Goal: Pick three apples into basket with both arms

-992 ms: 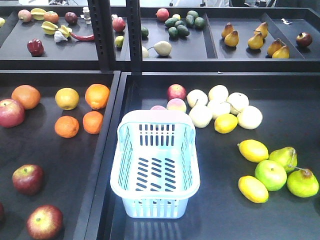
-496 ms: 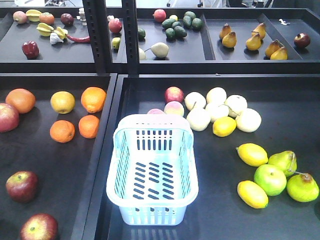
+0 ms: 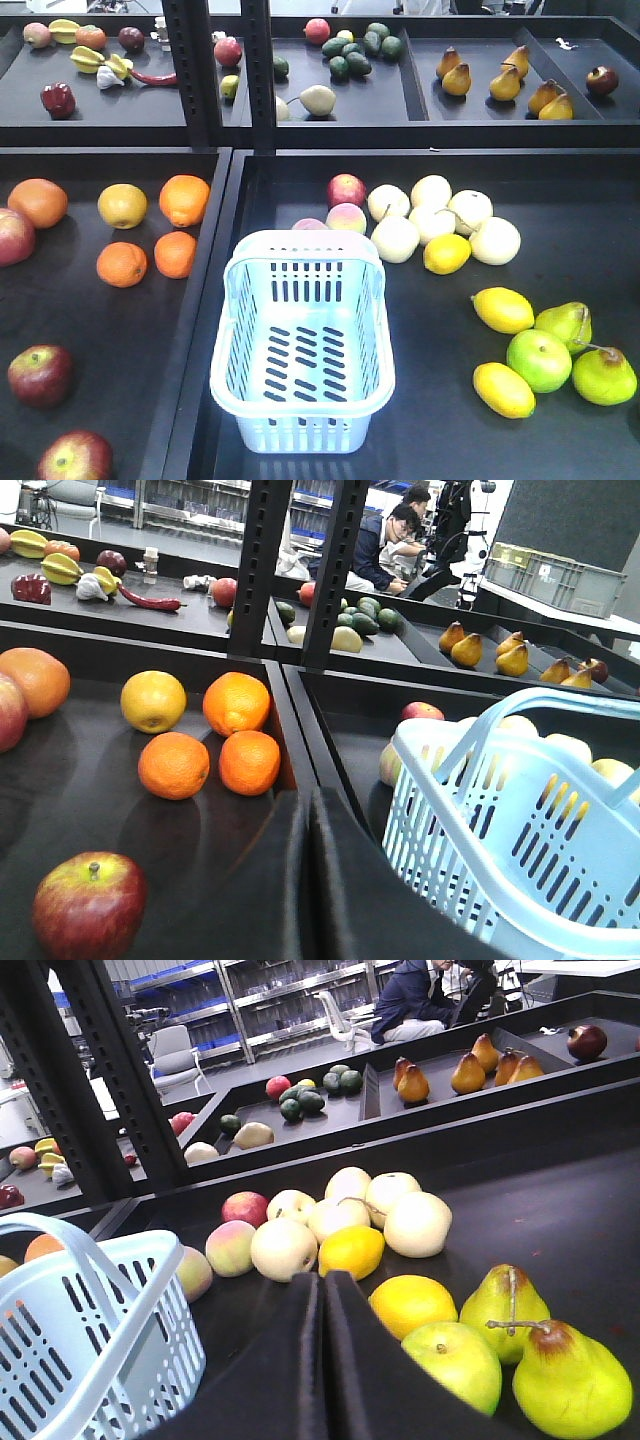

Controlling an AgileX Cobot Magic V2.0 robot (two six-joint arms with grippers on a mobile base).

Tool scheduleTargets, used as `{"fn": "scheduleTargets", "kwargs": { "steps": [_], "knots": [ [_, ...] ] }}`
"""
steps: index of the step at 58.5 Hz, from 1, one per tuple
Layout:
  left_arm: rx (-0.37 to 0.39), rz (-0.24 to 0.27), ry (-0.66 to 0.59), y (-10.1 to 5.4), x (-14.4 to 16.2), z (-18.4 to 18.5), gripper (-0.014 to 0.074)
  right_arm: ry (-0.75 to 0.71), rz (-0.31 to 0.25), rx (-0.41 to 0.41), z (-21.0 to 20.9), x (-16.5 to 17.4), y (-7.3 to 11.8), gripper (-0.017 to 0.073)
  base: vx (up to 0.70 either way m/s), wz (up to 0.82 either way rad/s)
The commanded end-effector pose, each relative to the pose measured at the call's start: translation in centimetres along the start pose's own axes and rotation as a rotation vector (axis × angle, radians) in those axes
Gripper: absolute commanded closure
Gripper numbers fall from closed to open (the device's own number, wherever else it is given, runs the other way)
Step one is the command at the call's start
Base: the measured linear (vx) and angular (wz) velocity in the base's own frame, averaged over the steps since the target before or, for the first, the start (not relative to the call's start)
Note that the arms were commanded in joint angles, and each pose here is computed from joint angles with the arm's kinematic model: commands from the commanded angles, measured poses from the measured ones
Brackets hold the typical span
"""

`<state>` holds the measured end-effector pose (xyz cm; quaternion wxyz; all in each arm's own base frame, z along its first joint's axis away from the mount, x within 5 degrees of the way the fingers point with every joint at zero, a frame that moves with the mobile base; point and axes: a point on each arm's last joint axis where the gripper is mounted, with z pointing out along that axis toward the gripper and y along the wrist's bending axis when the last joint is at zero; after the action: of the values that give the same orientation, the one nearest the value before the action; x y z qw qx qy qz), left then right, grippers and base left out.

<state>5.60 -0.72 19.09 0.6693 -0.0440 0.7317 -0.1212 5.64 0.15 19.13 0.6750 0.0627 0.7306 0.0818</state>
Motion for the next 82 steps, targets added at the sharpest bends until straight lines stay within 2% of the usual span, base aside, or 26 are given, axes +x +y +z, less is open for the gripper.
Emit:
{"fn": "scheduleTargets", "kwargs": {
  "steps": [1, 62, 67, 77, 82],
  "knots": [
    [0.019, -0.011, -0.118, -0.31, -1.61, -0.32, 0.0600, -0.072, -0.007, -0.015, -0.03, -0.27, 0.08, 0.0564, 0.02, -0.04],
    [0.021, -0.011, -0.124, -0.32, -1.69, -0.33, 0.0600, -0.071, -0.007, -0.015, -0.03, -0.26, 0.08, 0.0564, 0.01, -0.02],
    [0.025, -0.058, -0.127, -0.34, -1.71, -0.34, 0.0600, -0.071, -0.007, -0.015, -0.03, -0.26, 0.08, 0.0564, 0.00, 0.00],
    [0.046, -0.249, -0.147, -0.39, -1.92, -0.37, 0.0600, -0.071, -0.007, -0.015, -0.03, -0.26, 0.08, 0.0564, 0.00, 0.00],
    [0.054, -0.270, -0.191, -0.39, -2.33, -0.44, 0.0600, -0.071, -0.007, -0.015, -0.03, -0.26, 0.08, 0.0564, 0.00, 0.00]
  ]
}}
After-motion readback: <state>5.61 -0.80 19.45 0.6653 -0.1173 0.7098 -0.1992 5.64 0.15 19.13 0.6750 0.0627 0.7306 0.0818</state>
